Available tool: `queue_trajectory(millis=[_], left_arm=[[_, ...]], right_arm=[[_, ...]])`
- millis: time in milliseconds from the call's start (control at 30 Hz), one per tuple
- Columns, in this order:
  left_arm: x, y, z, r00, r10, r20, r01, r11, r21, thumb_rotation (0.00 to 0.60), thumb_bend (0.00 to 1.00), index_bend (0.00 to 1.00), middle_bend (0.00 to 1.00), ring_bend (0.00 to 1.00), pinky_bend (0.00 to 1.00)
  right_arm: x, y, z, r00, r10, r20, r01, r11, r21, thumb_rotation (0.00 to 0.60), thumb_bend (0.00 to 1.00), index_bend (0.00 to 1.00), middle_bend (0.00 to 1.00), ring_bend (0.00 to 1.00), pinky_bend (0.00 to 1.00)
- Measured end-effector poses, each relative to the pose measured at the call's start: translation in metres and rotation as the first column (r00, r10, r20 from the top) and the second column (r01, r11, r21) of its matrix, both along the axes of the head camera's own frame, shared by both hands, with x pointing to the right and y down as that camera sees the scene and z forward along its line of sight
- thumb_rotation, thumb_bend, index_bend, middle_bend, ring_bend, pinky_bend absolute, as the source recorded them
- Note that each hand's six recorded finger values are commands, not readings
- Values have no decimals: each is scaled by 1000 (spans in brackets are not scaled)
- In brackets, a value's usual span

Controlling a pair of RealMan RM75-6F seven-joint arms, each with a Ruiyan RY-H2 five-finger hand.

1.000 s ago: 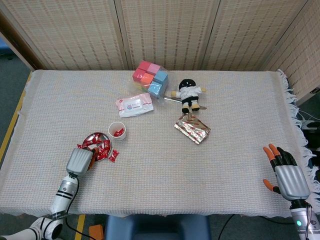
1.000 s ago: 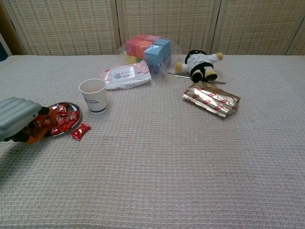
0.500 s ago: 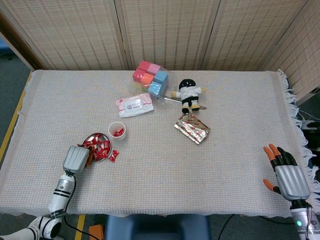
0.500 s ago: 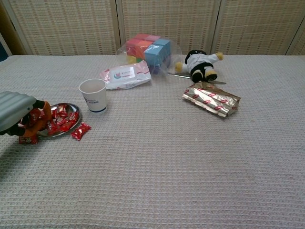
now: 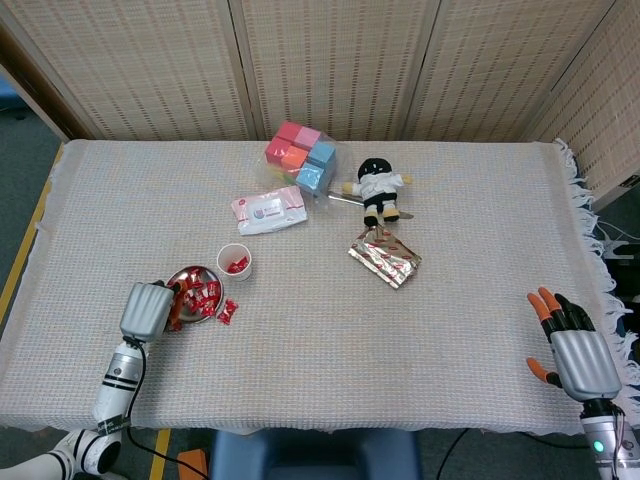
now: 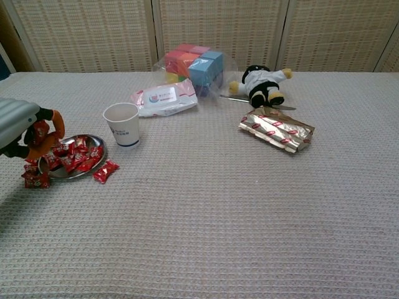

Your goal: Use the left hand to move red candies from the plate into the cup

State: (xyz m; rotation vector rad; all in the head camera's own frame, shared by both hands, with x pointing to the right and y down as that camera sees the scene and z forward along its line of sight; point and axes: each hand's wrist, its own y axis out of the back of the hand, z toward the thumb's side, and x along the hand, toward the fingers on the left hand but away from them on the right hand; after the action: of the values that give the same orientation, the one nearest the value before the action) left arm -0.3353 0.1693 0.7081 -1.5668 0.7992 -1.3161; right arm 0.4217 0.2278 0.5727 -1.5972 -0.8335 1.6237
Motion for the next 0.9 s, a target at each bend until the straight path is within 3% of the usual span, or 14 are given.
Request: queue_trajectory(millis=[367,600,900], left_arm=[[52,-59,-36,990,40,-136,-23,992,126,600,665,747,769,648,1000],[92,-73,-18,988,85,-127,-73,993,96,600,643,740,760,648,1000],[110,-78,8,991,111,-72,-105,991,81,600,605,695,727,643,990]], right_arm=[[0,0,1,1000,-1,1,1,1000,-5,600,137,0,0,0,127],[2,-1,1,1000,8,-3,-8,1000,-4,600,137,0,0,0,128],[5,-3,1,1000,19,-7,-19,1000,-4,600,137,0,0,0,129]])
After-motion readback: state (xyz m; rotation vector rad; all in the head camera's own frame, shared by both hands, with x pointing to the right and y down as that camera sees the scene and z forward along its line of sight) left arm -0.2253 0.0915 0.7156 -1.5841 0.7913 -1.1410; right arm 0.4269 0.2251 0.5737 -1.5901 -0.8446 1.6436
